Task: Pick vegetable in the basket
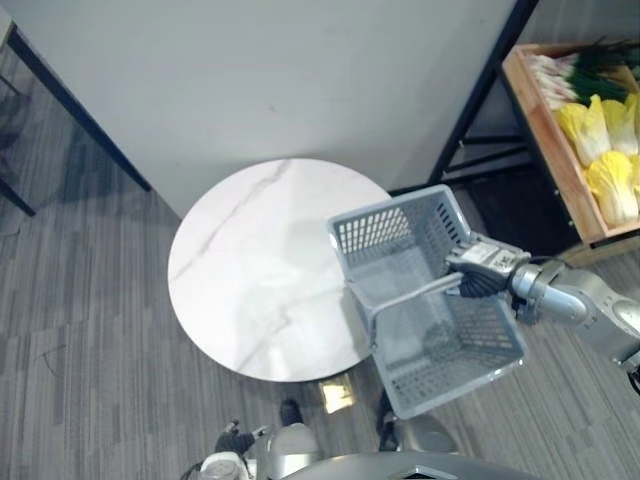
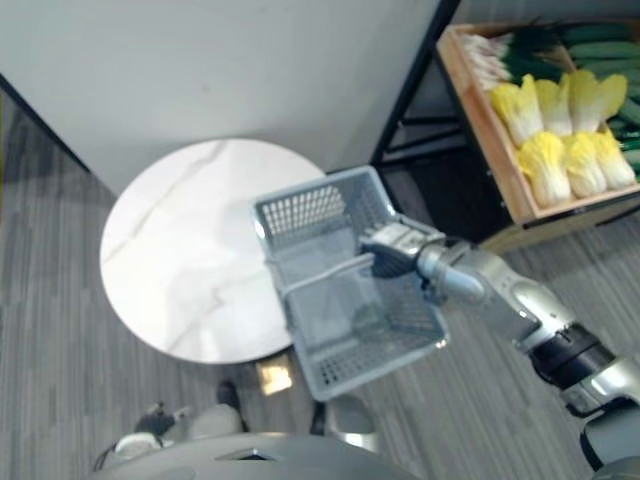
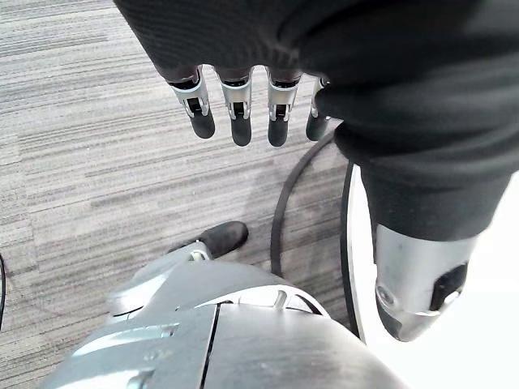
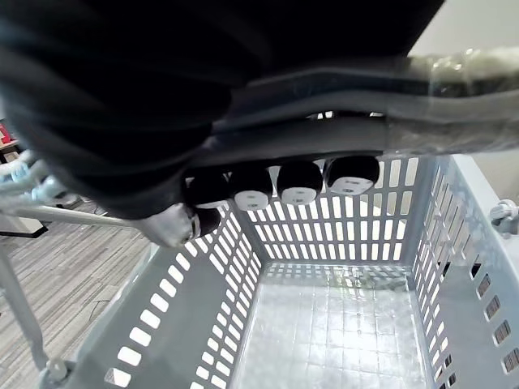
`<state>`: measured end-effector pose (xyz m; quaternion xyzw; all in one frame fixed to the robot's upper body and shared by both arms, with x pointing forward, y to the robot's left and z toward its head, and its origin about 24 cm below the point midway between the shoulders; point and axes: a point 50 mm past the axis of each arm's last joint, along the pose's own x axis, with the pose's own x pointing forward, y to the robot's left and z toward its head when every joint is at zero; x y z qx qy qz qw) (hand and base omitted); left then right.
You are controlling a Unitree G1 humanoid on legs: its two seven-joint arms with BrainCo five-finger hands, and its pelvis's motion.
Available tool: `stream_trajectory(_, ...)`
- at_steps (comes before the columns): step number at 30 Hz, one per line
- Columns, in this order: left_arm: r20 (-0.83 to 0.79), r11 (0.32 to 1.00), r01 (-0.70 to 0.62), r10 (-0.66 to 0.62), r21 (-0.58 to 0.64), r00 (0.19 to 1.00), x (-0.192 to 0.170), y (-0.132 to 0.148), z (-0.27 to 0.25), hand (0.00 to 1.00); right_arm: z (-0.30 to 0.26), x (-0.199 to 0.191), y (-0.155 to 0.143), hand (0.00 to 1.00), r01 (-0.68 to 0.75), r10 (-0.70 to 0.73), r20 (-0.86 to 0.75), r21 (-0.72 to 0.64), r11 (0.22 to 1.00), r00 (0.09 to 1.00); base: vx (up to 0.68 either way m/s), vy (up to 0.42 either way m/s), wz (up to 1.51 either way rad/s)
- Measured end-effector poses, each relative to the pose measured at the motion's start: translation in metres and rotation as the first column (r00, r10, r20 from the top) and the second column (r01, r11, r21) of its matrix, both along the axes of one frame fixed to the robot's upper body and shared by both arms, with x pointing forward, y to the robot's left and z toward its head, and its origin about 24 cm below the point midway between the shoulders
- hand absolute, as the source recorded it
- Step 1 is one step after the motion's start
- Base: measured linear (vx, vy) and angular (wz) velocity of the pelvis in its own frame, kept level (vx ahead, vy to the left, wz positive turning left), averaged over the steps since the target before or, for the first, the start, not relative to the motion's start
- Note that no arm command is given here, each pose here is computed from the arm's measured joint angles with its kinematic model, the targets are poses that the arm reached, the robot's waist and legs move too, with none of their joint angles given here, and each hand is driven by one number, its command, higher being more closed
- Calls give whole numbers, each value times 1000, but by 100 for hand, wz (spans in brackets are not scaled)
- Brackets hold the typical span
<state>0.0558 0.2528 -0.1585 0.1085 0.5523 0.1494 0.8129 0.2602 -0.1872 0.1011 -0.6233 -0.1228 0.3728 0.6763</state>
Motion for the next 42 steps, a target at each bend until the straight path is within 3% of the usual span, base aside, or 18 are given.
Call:
stream_trajectory(10, 42, 995, 95, -95, 10, 995, 21, -3, 4, 0, -2, -16, -23, 100, 123, -125, 47, 27, 992, 991, -126, 101, -61)
stream_trajectory(17, 12, 992, 126, -126, -4, 992, 16, -5, 2, 0, -3, -1, -10, 100, 59, -58, 79, -20, 998, 995, -111, 52, -149)
stream_trajectory(25, -11, 994, 96, -97, -57, 995, 14, -17, -4, 0, 1, 6, -1, 100, 35, -21, 149, -88, 995, 989, -128, -314, -129)
stream_trajectory(32, -10, 996, 58, -59, -62, 998, 6, -19, -5, 0, -22, -10, -7, 100, 42, -37, 58, -98, 994, 998, -56, -207, -61)
stream_trajectory(42, -3, 995, 58, -58, -79, 998, -4, -27, -7, 0, -28, -13, 3, 100, -22, 26, 38, -104, 994, 999, 8, 90, -107)
